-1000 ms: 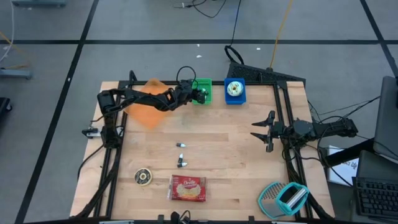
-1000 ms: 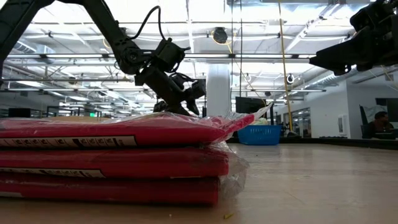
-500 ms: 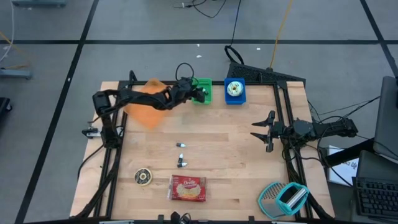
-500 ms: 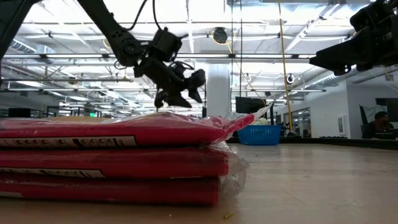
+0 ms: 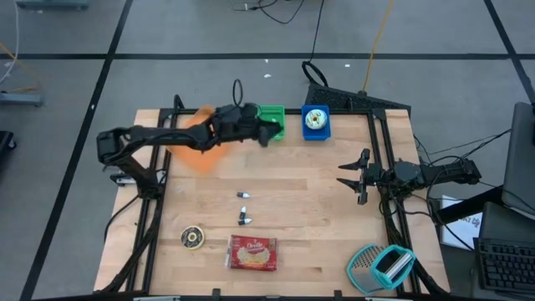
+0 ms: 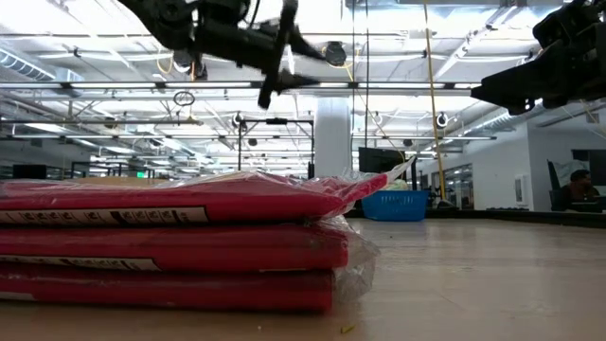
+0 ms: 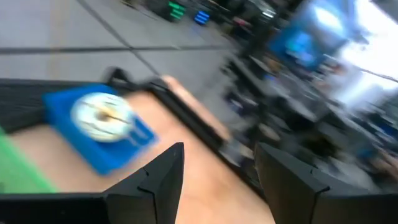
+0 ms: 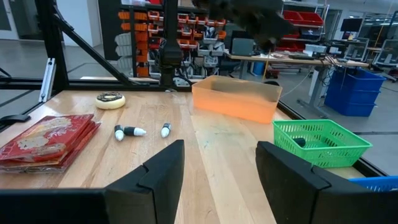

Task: Pick & Place Food Item
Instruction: Put the black food coloring bottle into the green bin

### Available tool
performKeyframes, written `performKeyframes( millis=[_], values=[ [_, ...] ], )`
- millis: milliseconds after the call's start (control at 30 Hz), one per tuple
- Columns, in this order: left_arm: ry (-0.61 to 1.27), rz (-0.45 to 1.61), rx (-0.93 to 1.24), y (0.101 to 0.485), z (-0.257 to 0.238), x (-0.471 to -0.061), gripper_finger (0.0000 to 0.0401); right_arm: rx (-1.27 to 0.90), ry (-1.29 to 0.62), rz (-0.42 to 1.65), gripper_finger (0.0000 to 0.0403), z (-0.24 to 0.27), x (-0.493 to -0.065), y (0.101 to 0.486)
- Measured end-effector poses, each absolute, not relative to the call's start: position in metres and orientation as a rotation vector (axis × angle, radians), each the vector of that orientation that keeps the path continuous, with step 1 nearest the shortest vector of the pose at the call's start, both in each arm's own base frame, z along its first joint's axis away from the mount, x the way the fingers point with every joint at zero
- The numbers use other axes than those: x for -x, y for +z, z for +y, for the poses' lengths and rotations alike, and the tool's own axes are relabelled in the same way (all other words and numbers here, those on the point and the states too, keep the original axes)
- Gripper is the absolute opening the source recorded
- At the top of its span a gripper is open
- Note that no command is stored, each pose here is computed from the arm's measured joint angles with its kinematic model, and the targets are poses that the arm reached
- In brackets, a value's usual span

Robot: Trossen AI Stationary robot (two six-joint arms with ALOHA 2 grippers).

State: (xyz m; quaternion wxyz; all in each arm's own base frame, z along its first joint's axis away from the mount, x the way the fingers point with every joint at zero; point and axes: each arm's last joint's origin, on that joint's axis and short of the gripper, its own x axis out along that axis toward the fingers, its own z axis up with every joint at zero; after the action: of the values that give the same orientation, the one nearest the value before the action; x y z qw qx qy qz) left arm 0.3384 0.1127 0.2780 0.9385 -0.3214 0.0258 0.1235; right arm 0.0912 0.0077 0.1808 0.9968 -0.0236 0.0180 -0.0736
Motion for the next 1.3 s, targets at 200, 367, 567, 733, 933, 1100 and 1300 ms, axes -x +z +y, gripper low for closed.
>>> performKeyframes(
  millis=[200,367,567,733,933,1100,1300],
  values=[
    [-0.057,0.137,0.641,0.285,0.063,-0.346,0.0198,0.047,-0.147,0.036,0.0187,0.008,-0.091,0.181],
    [-0.263,0.24,0.586,0.281,0.011,-0.35,0.0198,0.047,-0.148,0.035,0.0187,0.008,-0.091,0.181],
    [-0.369,0.318,0.467,0.272,-0.06,-0.347,0.0198,0.047,-0.147,0.036,0.0187,0.008,-0.091,0.181],
    [-0.406,0.344,0.28,0.262,-0.111,-0.338,0.0198,0.047,-0.148,0.036,0.0187,0.008,-0.091,0.181],
    [-0.253,0.537,0.134,0.24,-0.138,-0.319,0.0198,0.047,-0.147,0.035,0.0187,0.008,-0.091,0.181],
    [-0.121,0.715,0.15,0.224,-0.143,-0.304,0.0198,0.047,-0.147,0.036,0.0187,0.008,-0.091,0.181],
    [0.113,0.884,0.192,0.21,-0.134,-0.29,0.0198,0.047,-0.147,0.036,0.0187,0.008,-0.091,0.181]
  ],
)
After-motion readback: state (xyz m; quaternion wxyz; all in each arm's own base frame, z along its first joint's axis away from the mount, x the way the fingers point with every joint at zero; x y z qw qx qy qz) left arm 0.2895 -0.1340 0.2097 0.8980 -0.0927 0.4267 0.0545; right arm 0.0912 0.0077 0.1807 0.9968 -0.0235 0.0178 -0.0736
